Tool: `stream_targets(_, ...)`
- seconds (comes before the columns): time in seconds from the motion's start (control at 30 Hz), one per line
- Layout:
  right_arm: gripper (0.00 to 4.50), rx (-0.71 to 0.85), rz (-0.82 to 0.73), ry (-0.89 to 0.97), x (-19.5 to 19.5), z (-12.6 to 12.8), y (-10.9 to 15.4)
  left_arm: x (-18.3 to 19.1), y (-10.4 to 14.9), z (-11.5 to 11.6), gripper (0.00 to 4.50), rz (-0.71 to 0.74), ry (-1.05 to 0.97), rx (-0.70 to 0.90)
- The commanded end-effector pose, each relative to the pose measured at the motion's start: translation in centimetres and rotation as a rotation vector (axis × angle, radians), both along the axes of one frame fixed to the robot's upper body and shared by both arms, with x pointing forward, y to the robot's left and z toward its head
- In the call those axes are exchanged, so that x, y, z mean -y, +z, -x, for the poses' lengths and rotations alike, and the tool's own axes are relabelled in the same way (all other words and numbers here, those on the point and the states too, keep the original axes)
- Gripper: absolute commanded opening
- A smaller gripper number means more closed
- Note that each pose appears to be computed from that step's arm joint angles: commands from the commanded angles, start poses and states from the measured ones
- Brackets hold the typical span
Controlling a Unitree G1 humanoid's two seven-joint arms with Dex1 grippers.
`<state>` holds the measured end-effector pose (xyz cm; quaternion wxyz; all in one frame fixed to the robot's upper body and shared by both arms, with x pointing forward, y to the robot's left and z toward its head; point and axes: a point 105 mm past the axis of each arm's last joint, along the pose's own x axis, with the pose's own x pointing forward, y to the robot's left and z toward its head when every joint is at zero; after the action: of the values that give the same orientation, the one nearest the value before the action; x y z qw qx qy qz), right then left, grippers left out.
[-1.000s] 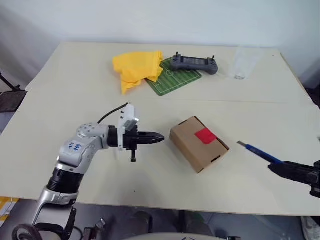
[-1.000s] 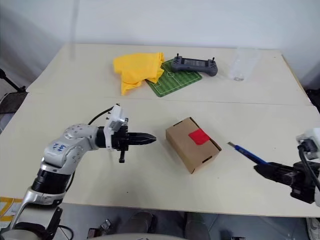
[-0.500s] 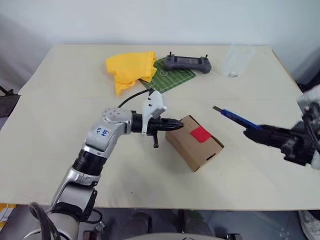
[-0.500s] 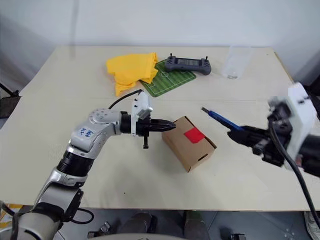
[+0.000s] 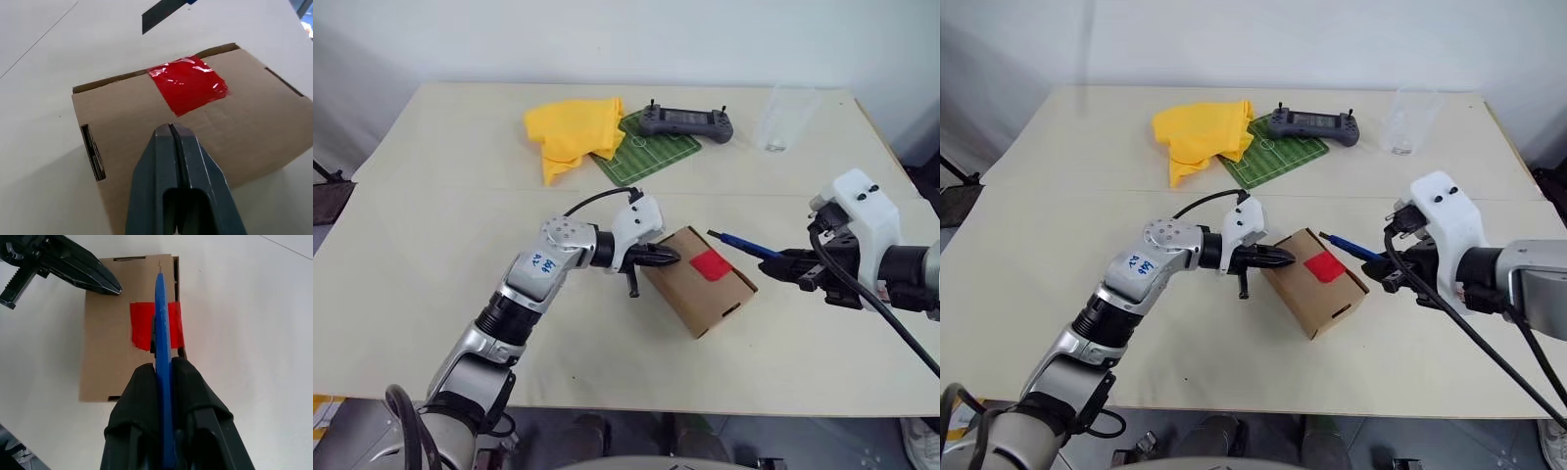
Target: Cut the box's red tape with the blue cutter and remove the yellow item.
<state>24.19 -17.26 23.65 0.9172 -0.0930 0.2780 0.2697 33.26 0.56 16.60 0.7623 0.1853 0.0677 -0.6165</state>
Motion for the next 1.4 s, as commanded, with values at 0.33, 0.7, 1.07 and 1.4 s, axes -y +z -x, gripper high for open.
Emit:
stream_targets(0.33, 0.16, 0.011, -0.064, -0.023, -0.6, -1.3, 0.1, 0.5, -0.4, 0.4, 0.00, -0.009, 0.024, -0.009)
stream_targets(0.7, 0.16, -0.097, -0.041, -0.018, -1.4, -3.2, -1.3, 0.5, -0.6, 0.4, 0.00, -0.004, 0.032, -0.020)
stream_targets(1.07, 0.16, -0.117, -0.028, -0.040, -1.0, -3.2, -1.9, 0.4, -0.7, 0.6, 0.00, -0.007, 0.034, -0.022)
stream_targets(1.4, 0.16, -0.105, -0.042, -0.041, -0.9, -3.1, -1.7, 0.5, -0.7, 0.8, 0.00, -0.007, 0.026, -0.022)
